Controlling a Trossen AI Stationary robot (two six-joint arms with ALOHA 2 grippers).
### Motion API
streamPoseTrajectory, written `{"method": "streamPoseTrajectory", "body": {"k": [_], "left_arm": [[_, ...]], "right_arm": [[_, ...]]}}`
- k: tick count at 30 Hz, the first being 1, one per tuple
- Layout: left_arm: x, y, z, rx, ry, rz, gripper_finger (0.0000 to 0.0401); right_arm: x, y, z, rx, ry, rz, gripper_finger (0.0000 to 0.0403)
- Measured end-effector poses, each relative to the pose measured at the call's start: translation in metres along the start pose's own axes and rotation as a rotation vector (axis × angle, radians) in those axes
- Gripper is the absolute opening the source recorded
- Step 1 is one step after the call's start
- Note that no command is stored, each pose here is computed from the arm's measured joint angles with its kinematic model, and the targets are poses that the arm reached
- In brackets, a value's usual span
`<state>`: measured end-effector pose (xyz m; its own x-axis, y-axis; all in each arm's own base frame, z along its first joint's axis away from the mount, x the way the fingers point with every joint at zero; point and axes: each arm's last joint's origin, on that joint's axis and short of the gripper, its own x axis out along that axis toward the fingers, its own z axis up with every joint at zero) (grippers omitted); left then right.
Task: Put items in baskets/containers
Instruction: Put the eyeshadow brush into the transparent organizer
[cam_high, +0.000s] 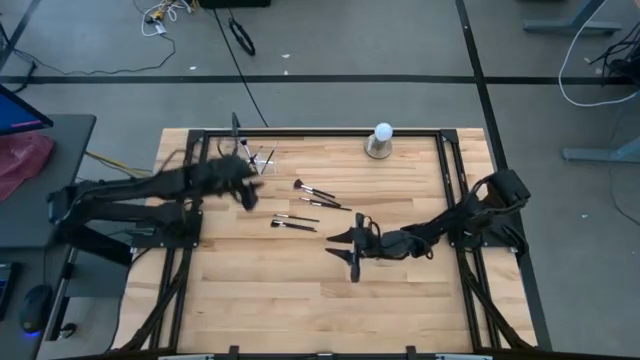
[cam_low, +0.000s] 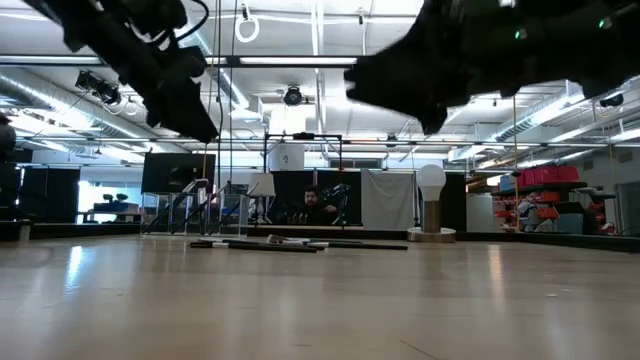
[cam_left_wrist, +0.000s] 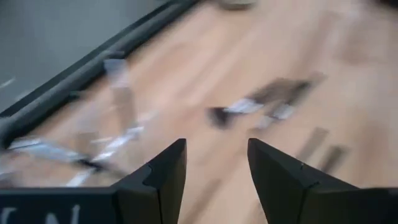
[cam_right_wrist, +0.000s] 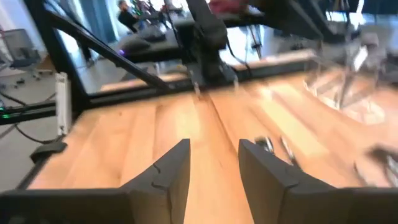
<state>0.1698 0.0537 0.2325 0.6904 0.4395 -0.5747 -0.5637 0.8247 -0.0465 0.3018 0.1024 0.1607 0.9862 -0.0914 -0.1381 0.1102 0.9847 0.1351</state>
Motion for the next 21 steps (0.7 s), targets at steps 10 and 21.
{"method": "streamPoseTrajectory", "body": {"k": [10, 21], "left_arm": [[0.007, -0.058, -0.077, 0.021, -0.284, -0.405, 0.0177], [-0.008, -0.067, -0.11, -0.018, -0.359, -0.348, 0.0177]], "right_arm": [[0.036, -0.039, -0.028, 0.126, 0.178, -0.094, 0.0152], [0.103, -0.083, -0.019, -0.078, 0.448, -0.214, 0.0193]]}}
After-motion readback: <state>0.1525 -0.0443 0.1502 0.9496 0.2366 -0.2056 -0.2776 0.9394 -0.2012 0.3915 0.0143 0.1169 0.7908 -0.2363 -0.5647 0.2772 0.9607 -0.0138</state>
